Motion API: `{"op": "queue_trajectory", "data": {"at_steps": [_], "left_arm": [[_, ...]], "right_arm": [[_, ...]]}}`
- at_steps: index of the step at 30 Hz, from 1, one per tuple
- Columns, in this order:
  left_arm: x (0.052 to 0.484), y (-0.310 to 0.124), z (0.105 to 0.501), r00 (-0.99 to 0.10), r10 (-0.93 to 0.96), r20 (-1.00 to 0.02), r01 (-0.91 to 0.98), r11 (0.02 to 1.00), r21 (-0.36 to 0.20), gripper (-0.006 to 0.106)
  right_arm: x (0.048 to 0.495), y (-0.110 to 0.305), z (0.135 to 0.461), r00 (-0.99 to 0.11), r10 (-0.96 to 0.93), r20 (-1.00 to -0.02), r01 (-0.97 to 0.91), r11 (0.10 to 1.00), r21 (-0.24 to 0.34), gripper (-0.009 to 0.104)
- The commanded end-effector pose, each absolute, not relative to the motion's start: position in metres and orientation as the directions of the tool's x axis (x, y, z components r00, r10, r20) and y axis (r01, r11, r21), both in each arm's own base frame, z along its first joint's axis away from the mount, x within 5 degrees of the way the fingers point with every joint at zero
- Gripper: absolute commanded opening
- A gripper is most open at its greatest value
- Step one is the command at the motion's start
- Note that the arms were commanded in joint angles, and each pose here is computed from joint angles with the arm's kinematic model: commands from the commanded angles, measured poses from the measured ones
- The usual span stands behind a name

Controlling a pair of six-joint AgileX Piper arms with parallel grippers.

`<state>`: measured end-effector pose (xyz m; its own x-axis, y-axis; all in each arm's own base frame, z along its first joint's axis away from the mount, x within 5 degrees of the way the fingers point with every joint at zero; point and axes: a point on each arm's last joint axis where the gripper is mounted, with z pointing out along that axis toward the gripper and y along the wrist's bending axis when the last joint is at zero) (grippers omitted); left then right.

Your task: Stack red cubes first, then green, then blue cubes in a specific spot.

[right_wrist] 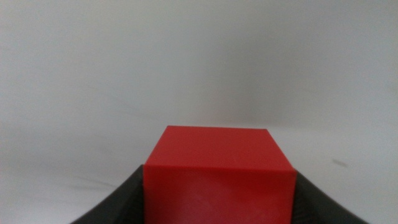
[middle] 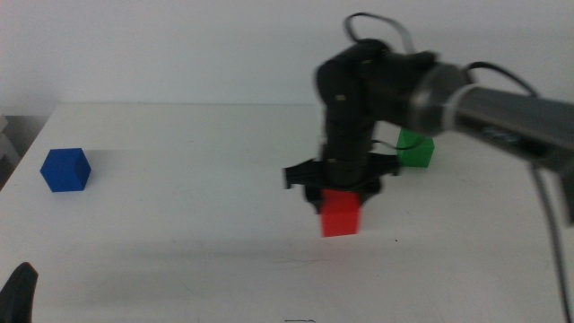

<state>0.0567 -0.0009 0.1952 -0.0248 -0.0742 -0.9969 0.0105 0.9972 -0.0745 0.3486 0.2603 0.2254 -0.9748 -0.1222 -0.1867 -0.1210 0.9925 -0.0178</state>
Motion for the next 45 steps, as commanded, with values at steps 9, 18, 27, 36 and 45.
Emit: {"op": "queue_trajectory", "data": {"at_steps": [9, 18, 27, 36, 45], "left_arm": [[0.055, -0.001, 0.205, 0.08, -0.09, -0.993, 0.017, 0.996, -0.089, 0.092], [0.055, -0.001, 0.205, 0.08, -0.09, -0.993, 0.017, 0.996, -0.089, 0.092], [0.055, -0.001, 0.205, 0.08, -0.09, -0.993, 0.017, 0.996, -0.089, 0.092], [0.055, -0.001, 0.205, 0.08, -0.09, -0.993, 0.017, 0.996, -0.089, 0.092], [0.055, -0.001, 0.205, 0.08, -0.09, -0.993, 0.017, 0.996, -0.089, 0.092]], "right_arm": [[0.35, 0.304, 0.232, -0.974, -0.084, -0.212, -0.099, 0.993, 0.063, -0.001], [0.351, 0.311, 0.222, -0.977, -0.06, -0.205, -0.081, 0.992, 0.096, -0.001], [0.352, 0.31, 0.222, -0.975, -0.057, -0.215, -0.079, 0.993, 0.091, 0.078], [0.35, 0.305, 0.236, -0.975, -0.063, -0.211, -0.077, 0.995, 0.061, 0.094], [0.35, 0.301, 0.287, -0.948, -0.057, -0.314, -0.091, 0.991, 0.095, 0.094]]}}
